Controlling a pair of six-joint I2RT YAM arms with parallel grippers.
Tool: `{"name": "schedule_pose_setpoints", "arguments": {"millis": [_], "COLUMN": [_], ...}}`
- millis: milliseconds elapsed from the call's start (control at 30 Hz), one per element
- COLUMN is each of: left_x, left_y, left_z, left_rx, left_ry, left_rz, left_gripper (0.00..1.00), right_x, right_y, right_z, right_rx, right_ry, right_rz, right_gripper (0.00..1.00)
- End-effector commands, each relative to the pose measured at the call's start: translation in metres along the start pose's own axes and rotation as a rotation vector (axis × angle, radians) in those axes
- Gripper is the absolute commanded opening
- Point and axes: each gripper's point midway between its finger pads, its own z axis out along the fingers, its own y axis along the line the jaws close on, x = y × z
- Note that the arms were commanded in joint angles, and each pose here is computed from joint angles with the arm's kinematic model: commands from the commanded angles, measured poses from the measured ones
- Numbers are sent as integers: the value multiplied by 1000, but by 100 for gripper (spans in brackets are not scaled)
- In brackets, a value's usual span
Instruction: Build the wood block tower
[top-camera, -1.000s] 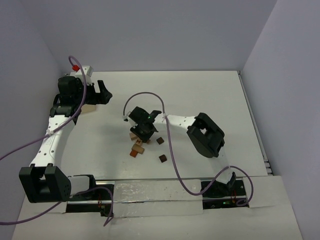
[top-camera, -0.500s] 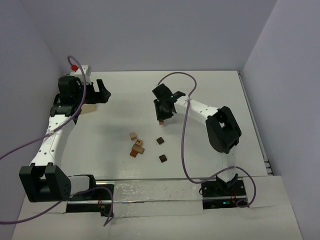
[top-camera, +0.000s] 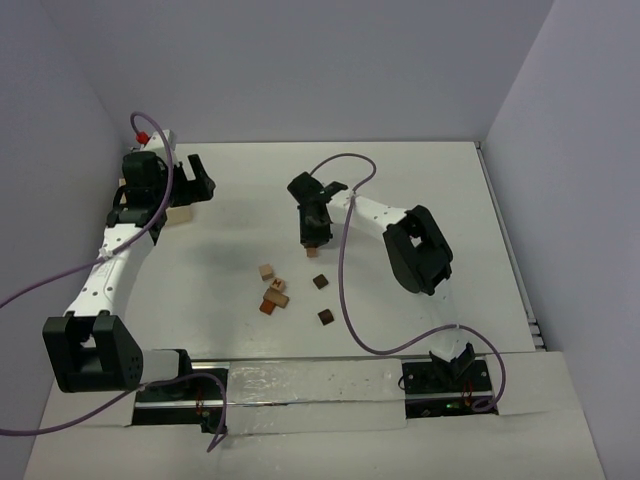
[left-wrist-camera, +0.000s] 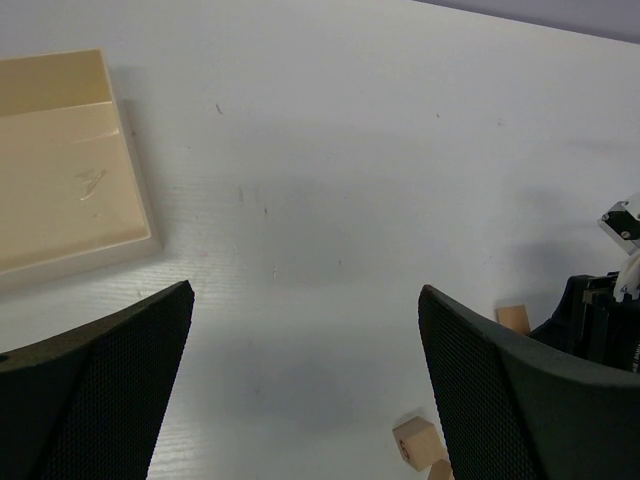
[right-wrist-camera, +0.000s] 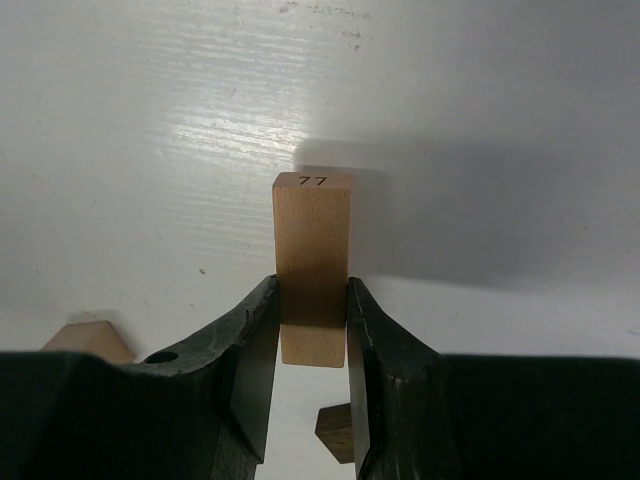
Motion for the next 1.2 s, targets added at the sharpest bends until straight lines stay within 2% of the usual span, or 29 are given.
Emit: {"name": "schedule_pose_setpoints", "arguments": {"millis": [0, 167, 567, 600, 633, 667, 800, 833, 933, 1033, 1167], "left_x": [-16, -13, -12, -12, -13, -12, -10, -9, -10, -16, -21], "left_y": [0, 6, 10, 11, 10, 10, 4, 4, -2, -12, -32], "left_z": [2, 6, 9, 10, 9, 9, 8, 8, 2, -6, -22], "left_rx": [0, -26, -46, -49, -49, -48, -12, -5, 33, 79, 186], "left_ry": [-64, -45, -37, -36, -39, -37, -11, -4, 9, 0, 2], "left_rz": [-8, -1, -3, -3, 0, 0, 36, 45, 79, 99, 147], "left_gripper": [99, 99, 99, 99, 99, 99, 99, 99, 99, 99, 99], "right_x": [-9, -1, 12, 13, 14, 14, 18, 18, 0, -24, -62], "right_y": [7, 4, 6, 6, 7, 6, 9, 10, 29, 36, 31], "right_z": [3, 14, 22, 23, 23, 24, 21, 19, -25, -69, -158], "right_rx": [15, 40, 41, 42, 41, 41, 27, 19, -68, -116, -164], "right_ry": [-23, -4, 29, 31, 32, 32, 35, 37, -44, -146, -361], "right_rz": [32, 39, 42, 42, 42, 40, 41, 40, 26, -15, -109], "right_gripper": [5, 5, 22, 28, 40, 40, 73, 78, 98, 100, 100]}}
